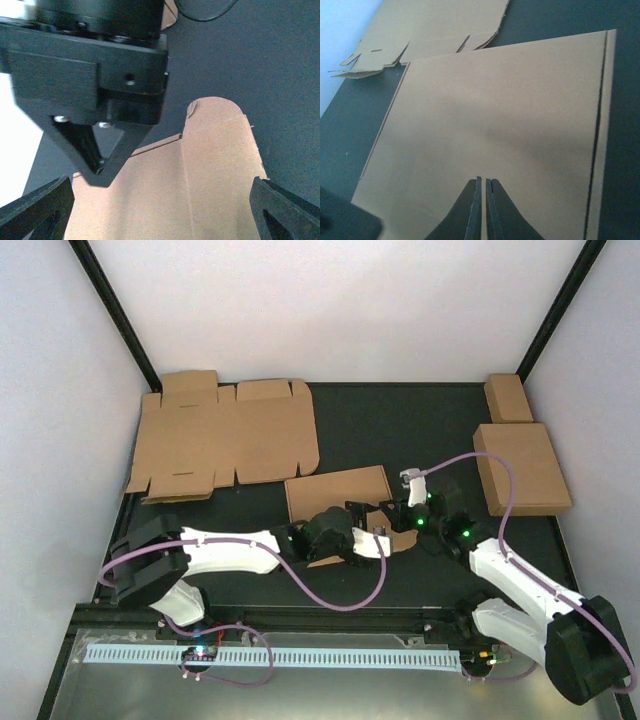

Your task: Fold the paper box

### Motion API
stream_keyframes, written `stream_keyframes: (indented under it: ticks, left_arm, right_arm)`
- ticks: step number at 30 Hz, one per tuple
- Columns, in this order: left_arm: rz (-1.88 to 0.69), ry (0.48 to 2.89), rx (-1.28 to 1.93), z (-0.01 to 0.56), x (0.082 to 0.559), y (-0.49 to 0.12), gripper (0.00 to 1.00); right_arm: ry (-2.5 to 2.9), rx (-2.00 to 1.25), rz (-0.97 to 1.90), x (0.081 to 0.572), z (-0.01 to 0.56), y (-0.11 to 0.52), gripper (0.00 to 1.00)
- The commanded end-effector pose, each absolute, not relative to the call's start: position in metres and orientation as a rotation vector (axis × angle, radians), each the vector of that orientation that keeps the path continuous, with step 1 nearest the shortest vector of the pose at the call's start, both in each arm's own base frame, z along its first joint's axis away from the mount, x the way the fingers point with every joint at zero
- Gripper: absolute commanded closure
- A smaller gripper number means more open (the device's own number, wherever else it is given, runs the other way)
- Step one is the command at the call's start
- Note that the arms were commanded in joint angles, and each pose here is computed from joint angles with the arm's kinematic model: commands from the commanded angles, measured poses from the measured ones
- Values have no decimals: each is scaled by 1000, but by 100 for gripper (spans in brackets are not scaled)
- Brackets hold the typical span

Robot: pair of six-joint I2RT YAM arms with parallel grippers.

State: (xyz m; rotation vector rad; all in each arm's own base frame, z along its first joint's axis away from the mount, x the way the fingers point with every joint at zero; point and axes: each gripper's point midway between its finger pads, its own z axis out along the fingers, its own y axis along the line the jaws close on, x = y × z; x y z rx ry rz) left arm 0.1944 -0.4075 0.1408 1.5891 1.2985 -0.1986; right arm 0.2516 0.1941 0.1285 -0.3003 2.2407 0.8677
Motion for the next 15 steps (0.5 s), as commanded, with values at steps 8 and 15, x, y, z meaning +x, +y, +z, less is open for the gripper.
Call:
stream_keyframes:
  ticks: [8, 15]
  left_arm:
    - [-258, 1271, 1409, 205, 189, -385, 1]
    - [-323, 1396, 1312, 207, 184, -355, 1]
  right_arm:
    - [2238, -250, 723, 254, 130, 173, 96]
    - [2250, -244, 718, 251, 129, 171, 96]
